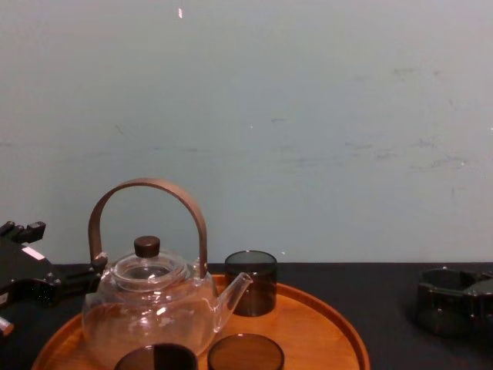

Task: Pick up the glass from the table and place it on the tray.

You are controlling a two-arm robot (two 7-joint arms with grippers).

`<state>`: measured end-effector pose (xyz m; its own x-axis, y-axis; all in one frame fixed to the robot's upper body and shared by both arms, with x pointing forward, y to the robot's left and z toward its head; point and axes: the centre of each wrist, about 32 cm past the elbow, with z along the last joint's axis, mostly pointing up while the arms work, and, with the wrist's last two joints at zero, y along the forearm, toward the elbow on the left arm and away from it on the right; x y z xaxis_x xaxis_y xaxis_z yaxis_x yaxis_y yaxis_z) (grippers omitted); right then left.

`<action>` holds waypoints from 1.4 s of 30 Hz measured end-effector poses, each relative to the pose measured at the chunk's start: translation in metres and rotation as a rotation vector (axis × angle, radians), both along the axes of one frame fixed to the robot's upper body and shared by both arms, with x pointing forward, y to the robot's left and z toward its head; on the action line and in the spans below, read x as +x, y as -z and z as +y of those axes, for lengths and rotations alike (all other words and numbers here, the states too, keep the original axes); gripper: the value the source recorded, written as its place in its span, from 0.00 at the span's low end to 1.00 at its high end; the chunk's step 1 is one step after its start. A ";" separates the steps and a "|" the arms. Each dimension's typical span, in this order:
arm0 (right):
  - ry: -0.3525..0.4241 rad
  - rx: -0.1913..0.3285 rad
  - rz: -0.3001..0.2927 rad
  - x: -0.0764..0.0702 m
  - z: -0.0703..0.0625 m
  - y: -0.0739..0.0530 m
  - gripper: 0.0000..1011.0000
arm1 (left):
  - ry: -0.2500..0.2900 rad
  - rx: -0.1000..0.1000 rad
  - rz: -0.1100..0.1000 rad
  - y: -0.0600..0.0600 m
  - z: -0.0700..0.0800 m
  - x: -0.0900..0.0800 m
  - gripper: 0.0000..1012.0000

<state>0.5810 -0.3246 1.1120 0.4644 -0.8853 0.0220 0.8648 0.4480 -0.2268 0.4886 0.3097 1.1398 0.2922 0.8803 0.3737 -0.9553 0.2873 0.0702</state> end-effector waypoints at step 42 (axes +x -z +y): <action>0.000 0.000 0.000 0.000 0.000 0.000 0.89 | 0.000 0.000 0.000 0.000 0.000 0.000 1.00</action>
<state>0.5810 -0.3245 1.1120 0.4644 -0.8854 0.0220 0.8648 0.4480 -0.2268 0.4886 0.3097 1.1398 0.2923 0.8803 0.3737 -0.9553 0.2873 0.0703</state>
